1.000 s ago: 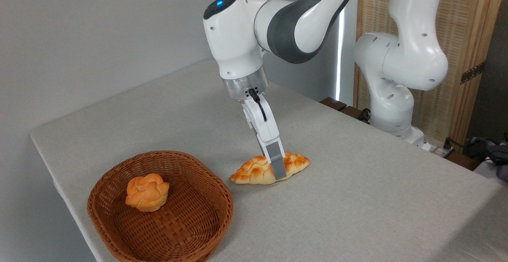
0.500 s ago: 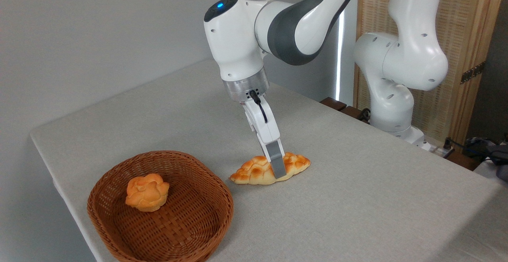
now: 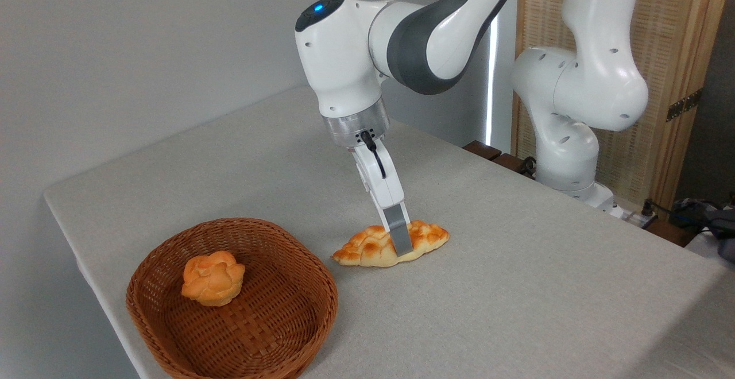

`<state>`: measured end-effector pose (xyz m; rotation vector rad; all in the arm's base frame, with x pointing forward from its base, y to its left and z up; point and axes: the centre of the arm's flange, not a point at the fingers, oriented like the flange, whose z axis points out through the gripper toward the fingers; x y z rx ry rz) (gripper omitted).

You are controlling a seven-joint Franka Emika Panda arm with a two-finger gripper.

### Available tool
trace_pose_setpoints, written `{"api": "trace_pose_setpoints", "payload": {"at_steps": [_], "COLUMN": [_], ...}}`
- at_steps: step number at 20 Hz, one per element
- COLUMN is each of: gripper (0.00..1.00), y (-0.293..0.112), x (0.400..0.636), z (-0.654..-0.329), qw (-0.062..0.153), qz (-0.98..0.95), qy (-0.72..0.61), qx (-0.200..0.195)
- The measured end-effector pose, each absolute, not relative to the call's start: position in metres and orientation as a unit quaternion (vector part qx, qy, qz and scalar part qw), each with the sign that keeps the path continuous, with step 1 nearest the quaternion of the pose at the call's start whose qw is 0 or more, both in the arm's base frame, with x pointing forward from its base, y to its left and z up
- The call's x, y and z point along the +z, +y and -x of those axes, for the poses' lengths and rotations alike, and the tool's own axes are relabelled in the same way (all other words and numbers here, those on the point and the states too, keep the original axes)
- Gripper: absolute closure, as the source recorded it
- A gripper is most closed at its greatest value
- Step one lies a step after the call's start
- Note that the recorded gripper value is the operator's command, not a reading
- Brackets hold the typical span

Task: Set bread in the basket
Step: 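Close the gripper on the middle of the braided bread roll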

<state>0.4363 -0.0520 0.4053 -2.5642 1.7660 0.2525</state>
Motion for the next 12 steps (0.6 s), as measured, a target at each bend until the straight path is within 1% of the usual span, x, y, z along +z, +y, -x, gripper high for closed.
{"api": "trace_pose_setpoints", "payload": {"at_steps": [10, 12], "gripper": [0.54, 0.54], "y": [-0.0522, -0.0553], "x": [0.4068, 0.4149], "z": [-0.4364, -0.4375], "qw": [0.008, -0.004], "qz": [0.818, 0.823], "qy": [0.569, 0.563], "qx": [0.079, 0.071]}}
